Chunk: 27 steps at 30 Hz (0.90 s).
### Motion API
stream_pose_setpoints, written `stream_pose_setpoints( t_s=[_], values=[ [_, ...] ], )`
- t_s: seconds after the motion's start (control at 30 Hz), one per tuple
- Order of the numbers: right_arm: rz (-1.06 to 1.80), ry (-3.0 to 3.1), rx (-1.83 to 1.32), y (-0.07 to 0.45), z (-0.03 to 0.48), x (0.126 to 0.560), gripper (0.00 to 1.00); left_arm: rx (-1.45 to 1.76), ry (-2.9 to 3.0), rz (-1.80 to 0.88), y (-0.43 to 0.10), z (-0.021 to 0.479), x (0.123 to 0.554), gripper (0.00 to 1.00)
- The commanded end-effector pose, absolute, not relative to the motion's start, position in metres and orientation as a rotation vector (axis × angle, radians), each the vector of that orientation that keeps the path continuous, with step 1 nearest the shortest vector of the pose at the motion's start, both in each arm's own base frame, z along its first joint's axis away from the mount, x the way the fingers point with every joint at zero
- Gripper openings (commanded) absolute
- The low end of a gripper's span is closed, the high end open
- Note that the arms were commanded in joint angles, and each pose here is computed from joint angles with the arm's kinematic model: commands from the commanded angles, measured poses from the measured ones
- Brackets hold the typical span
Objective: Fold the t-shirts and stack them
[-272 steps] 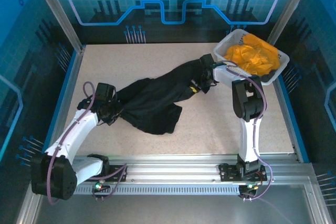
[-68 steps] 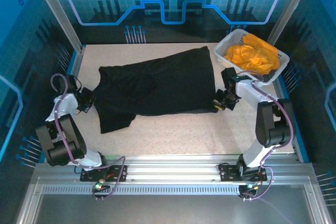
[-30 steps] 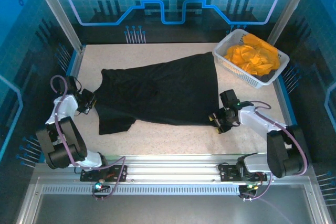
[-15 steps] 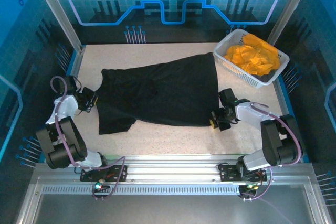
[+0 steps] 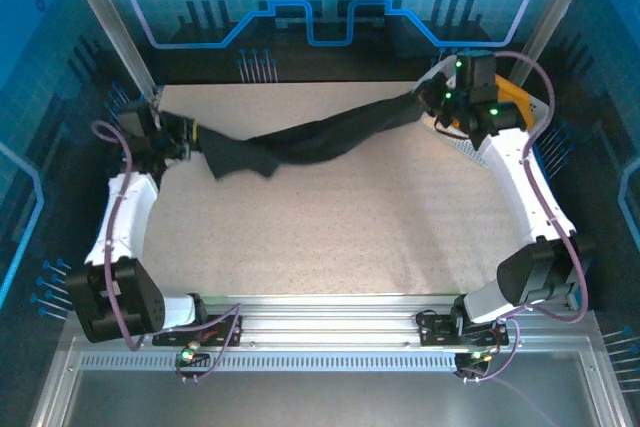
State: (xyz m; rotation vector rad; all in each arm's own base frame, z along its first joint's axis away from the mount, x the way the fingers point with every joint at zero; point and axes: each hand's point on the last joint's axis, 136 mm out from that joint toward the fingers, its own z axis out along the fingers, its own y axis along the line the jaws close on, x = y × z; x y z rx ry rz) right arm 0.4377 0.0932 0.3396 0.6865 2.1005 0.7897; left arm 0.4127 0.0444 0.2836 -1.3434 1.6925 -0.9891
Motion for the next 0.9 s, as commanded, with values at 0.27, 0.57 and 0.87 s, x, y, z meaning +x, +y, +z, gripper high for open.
stream_pose_setpoints(
  t_s=[0.27, 0.57, 0.87],
  values=[
    [0.728, 1.640, 0.537, 0.029, 0.516, 0.379, 0.00, -1.059, 1.154, -1.010, 0.070, 0.536, 0.327, 0.00],
    [0.845, 1.513, 0.529, 0.025, 0.556, 0.379, 0.00, -1.049, 1.032, -1.015, 0.084, 0.582, 0.318, 0.00],
    [1.003, 1.683, 0.388, 0.076, 0.518, 0.478, 0.00, -1.113, 1.276, -1.105, 0.097, 0.505, 0.431, 0.00]
  ],
)
